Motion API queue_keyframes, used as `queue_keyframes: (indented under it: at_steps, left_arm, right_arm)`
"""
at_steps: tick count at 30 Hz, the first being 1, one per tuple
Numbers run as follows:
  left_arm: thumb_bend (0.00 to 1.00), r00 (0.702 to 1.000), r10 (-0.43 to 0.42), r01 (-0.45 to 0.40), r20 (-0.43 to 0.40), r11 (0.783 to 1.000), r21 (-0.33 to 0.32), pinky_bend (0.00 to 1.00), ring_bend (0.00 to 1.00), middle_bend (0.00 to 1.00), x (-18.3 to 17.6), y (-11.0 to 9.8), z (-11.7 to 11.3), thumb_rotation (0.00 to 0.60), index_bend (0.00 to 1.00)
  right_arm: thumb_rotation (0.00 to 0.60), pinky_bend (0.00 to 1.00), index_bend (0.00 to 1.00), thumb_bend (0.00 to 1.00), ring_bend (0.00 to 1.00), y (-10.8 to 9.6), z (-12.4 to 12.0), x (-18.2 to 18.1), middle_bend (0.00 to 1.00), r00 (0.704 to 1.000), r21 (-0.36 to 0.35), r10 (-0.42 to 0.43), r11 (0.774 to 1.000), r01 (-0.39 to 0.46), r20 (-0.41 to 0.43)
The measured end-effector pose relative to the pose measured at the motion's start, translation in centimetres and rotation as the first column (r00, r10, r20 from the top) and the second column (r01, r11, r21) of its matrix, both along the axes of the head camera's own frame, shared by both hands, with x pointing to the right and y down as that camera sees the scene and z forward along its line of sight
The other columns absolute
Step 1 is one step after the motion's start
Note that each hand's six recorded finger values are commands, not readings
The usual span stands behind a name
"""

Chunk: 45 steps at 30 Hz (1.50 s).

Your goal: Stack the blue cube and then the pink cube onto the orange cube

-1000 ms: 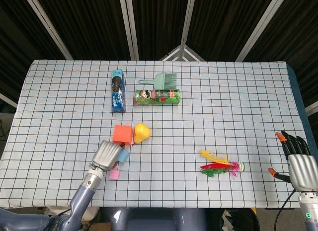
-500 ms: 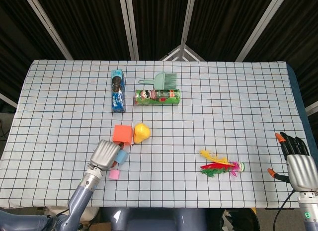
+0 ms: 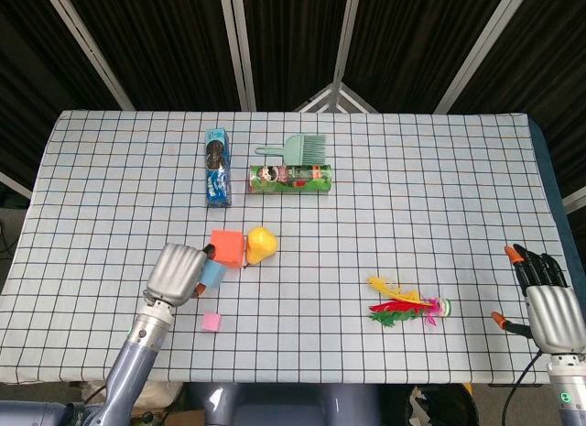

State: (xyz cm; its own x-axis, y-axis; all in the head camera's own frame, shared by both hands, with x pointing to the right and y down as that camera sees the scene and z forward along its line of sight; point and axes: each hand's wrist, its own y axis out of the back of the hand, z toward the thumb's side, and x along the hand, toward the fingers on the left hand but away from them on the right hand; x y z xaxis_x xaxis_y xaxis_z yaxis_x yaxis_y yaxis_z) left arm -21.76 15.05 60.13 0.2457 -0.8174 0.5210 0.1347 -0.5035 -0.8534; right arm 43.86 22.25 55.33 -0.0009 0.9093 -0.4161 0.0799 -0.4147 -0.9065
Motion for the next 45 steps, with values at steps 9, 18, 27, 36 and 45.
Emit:
queue_keyframes:
  at_steps: [9,18,27,36,45]
  left_arm:
    - [0.26,0.970,-0.242,0.244,0.026,0.968,-0.059,0.85,0.71,0.79,-0.6,-3.8,0.4,0.600,0.51]
    - [0.26,0.953,-0.291,0.295,0.077,0.954,-0.046,0.85,0.71,0.79,0.4,-5.8,1.4,0.600,0.51]
    - [0.27,0.959,-0.251,0.258,0.129,0.965,-0.045,0.85,0.71,0.79,2.2,-6.1,2.2,0.600,0.51]
    - [0.27,0.963,-0.220,0.231,0.158,0.971,-0.057,0.85,0.71,0.79,3.3,-5.5,2.5,0.600,0.51]
    - [0.27,0.954,-0.231,0.243,0.190,0.969,-0.040,0.85,0.71,0.79,3.5,-5.5,2.9,0.600,0.51]
  right_arm:
    - [0.600,0.08,0.04,0.17,0.11,-0.1,0.1,0.2,0.08,1.000,-0.006,0.005,1.000,-0.005,-0.003]
    - [0.600,0.08,0.04,0.17,0.11,-0.2,0.2,0.4,0.08,1.000,-0.010,0.012,1.000,-0.012,-0.001]
    - [0.600,0.08,0.04,0.17,0.11,-0.3,0.4,0.6,0.08,1.000,-0.013,0.022,1.000,-0.022,-0.004]
    - [0.600,0.08,0.04,0.17,0.11,-0.3,0.1,0.8,0.08,1.000,-0.007,0.026,1.000,-0.026,0.000]
    - [0.600,0.08,0.04,0.17,0.11,-0.2,0.1,0.8,0.08,1.000,-0.007,0.028,1.000,-0.028,0.004]
